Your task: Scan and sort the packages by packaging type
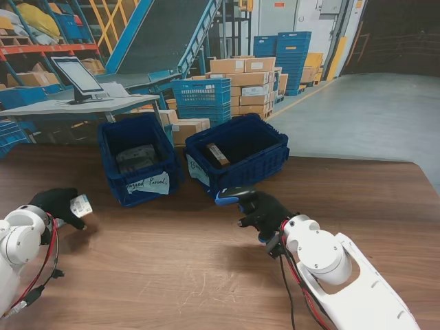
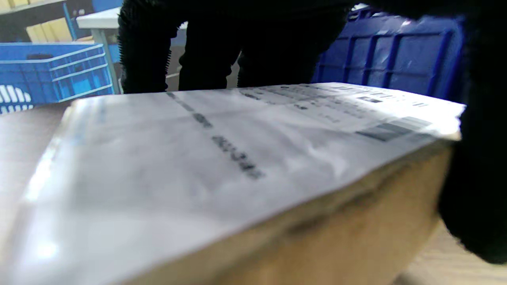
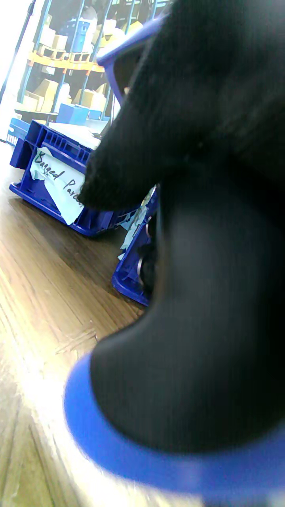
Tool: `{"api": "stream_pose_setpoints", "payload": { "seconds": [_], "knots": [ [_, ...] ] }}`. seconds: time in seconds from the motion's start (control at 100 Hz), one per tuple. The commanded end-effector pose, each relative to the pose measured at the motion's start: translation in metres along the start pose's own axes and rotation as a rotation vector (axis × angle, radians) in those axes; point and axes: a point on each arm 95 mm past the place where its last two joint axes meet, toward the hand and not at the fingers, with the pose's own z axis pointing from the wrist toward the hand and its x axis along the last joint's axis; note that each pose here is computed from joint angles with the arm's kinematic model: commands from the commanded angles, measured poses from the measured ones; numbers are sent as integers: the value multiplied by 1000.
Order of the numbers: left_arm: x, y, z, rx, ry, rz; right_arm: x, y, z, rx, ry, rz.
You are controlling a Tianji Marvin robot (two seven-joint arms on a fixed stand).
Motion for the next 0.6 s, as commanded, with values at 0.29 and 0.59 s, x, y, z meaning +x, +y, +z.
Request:
{"api": "stream_pose_setpoints", "payload": {
  "seconds": [0.29, 0.59],
  "knots": [
    [35, -21, -37, 83, 55, -67, 5, 0, -4, -11, 24, 6],
    [74, -27, -76, 185, 179, -82, 3, -2, -13, -23, 20, 2]
  ]
}}
